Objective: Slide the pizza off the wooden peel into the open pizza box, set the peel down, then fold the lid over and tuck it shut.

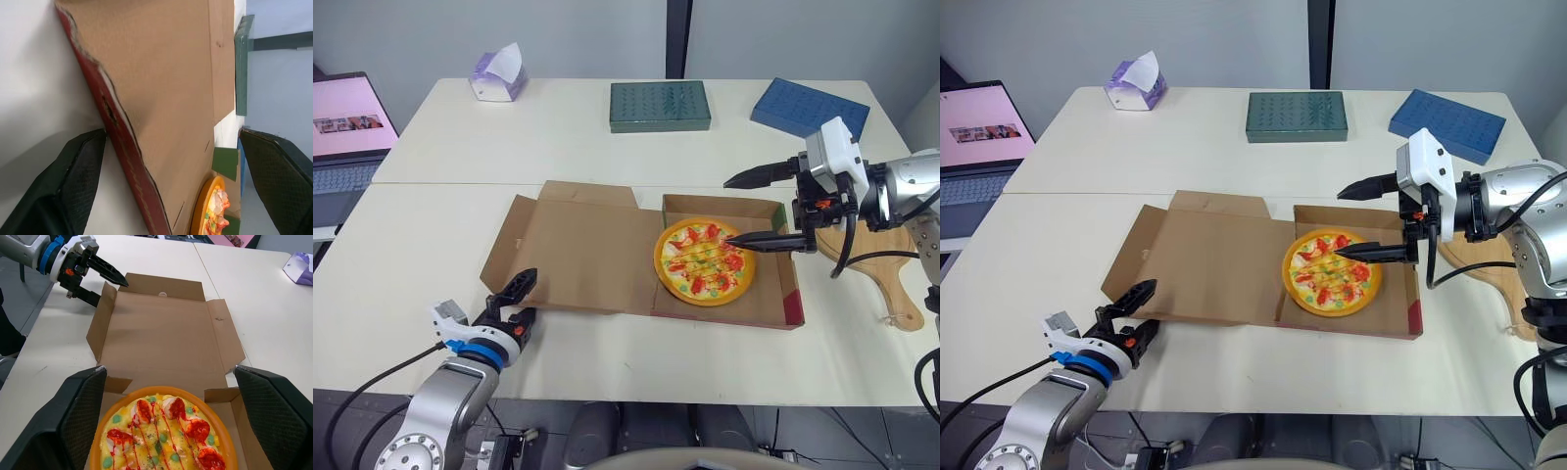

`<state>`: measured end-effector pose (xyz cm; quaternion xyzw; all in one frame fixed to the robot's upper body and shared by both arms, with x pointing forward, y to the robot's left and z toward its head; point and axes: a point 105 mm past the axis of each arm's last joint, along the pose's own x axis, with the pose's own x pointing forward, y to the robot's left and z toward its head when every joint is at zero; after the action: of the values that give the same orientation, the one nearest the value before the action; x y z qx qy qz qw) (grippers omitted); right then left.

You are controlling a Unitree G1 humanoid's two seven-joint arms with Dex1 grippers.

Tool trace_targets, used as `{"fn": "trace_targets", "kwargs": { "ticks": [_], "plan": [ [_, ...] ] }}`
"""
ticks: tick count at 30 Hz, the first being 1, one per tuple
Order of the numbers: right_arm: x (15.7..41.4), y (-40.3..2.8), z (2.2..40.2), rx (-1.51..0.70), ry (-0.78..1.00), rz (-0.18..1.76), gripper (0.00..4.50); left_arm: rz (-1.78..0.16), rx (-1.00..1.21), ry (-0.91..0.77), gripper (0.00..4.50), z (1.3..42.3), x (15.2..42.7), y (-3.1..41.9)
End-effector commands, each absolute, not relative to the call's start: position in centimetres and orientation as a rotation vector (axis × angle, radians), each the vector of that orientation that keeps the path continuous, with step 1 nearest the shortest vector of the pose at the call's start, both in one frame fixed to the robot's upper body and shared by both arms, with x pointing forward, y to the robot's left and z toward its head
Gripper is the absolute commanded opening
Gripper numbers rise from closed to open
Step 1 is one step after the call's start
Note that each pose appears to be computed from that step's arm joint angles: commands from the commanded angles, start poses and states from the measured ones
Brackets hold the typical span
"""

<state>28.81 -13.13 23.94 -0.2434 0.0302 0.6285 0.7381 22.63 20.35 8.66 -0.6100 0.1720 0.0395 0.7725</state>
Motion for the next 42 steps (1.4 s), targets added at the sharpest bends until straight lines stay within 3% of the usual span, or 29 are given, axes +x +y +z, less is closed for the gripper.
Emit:
{"fn": "trace_targets", "kwargs": {
  "ticks": [1, 2, 5, 17, 26, 33, 37, 40, 42],
  "plan": [
    [28.2, -13.2, 25.3, -0.563, 0.013, 1.375, 4.44, 0.088, -1.334, 0.403, 4.5, 8.5, 21.9, 19.6],
    [28.2, -13.2, 25.3, -0.563, 0.013, 1.374, 4.44, 0.094, -1.337, 0.403, 4.5, 8.4, 21.7, 19.6],
    [28.3, -13.2, 25.3, -0.563, 0.012, 1.371, 4.5, 0.115, -1.332, 0.392, 3.89, 8.4, 21.6, 19.8],
    [28.3, -13.2, 25.2, -0.561, 0.014, 1.368, 4.5, 0.138, -1.301, 0.37, 0.04, 8.6, 21.6, 20.1],
    [28.4, -13.2, 25.0, -0.564, 0.014, 1.348, 4.5, 0.064, -1.131, 0.332, 0.04, 10.2, 21.6, 20.5],
    [31.0, -13.9, 24.3, -0.639, -0.001, 1.174, 4.5, -0.148, -0.79, 0.177, 0.04, 14.7, 22.8, 22.0],
    [34.6, -15.8, 23.6, -0.702, 0.038, 0.98, 4.5, -0.268, -0.552, 0.106, 0.04, 16.8, 23.5, 22.5],
    [37.2, -17.2, 23.0, -0.828, 0.054, 0.858, 3.88, -0.34, -0.428, 0.08, 0.0, 17.5, 23.9, 22.2],
    [38.7, -18.0, 22.3, -0.905, 0.073, 0.795, 3.15, -0.384, -0.362, 0.061, 0.0, 17.9, 24.1, 22.0]
  ]
}}
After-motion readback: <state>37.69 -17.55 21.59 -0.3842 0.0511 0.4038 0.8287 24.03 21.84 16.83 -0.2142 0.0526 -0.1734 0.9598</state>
